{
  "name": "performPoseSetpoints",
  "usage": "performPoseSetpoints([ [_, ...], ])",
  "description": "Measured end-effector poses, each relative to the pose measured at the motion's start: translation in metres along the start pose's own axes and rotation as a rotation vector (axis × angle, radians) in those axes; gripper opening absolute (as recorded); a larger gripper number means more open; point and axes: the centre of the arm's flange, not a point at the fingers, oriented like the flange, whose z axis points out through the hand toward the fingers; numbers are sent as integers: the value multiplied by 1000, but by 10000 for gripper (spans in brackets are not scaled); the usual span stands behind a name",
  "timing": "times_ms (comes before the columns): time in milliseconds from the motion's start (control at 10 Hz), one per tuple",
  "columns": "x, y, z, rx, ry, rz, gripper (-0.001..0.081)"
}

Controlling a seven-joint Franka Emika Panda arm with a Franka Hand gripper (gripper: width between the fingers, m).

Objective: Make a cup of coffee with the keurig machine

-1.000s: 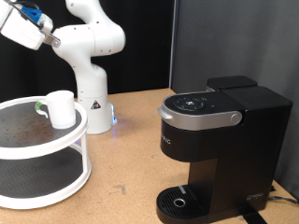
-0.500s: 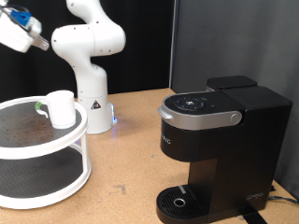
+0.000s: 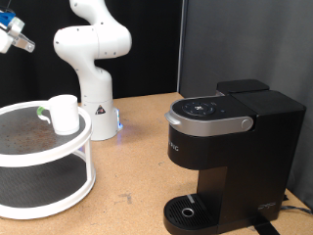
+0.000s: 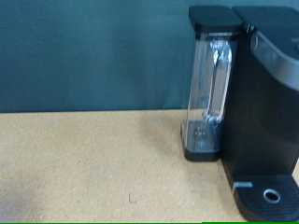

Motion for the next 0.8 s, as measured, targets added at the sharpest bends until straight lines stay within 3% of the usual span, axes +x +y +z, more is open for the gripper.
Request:
performPoseSetpoints([
  [400, -26, 22, 25, -28, -39, 7, 3],
  [600, -38, 36, 38, -76, -37, 12, 3],
  [700, -42, 43, 43, -113, -37, 13, 118],
  [800, -46, 48, 47, -148, -41, 6, 118],
])
